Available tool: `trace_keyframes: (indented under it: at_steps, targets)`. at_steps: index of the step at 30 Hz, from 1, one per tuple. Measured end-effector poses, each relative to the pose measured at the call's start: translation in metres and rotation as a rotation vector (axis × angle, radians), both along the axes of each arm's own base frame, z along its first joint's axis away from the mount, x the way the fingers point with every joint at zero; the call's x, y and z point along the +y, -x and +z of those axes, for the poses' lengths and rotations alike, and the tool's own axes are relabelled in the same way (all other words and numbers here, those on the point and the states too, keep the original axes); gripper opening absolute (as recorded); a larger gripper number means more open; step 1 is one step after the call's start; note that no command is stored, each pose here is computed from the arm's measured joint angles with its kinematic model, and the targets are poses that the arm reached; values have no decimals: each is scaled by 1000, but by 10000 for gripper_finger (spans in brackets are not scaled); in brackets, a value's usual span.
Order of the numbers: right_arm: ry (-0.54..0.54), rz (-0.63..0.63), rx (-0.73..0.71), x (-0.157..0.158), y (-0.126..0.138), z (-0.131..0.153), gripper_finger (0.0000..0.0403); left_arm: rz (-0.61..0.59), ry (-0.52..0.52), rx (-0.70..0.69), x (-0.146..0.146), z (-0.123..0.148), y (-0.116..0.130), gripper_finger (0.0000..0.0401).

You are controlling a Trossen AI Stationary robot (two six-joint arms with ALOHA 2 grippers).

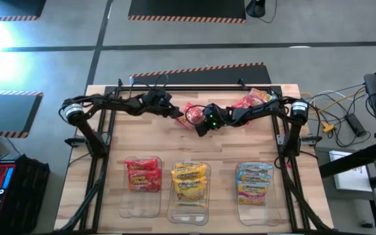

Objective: Sort Maruchan noodles
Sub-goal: Put the orange noodle pack into the left transparent bin

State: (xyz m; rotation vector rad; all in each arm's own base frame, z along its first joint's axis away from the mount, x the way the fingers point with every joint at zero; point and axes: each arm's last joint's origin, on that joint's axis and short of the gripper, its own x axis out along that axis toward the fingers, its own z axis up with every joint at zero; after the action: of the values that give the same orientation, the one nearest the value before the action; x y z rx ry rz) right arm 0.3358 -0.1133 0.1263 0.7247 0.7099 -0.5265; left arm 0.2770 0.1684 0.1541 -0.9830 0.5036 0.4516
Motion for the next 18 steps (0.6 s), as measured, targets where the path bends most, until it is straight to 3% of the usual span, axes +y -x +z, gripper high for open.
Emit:
trace_keyframes:
  at_steps: [7,18]
  targets:
    - [-11,-12,-17,0,0,4,98,9,6,16,2,-5,1,233]
    - [74,42,-162,-5,-15,40,98,10,-15,14,5,-1,4,233]
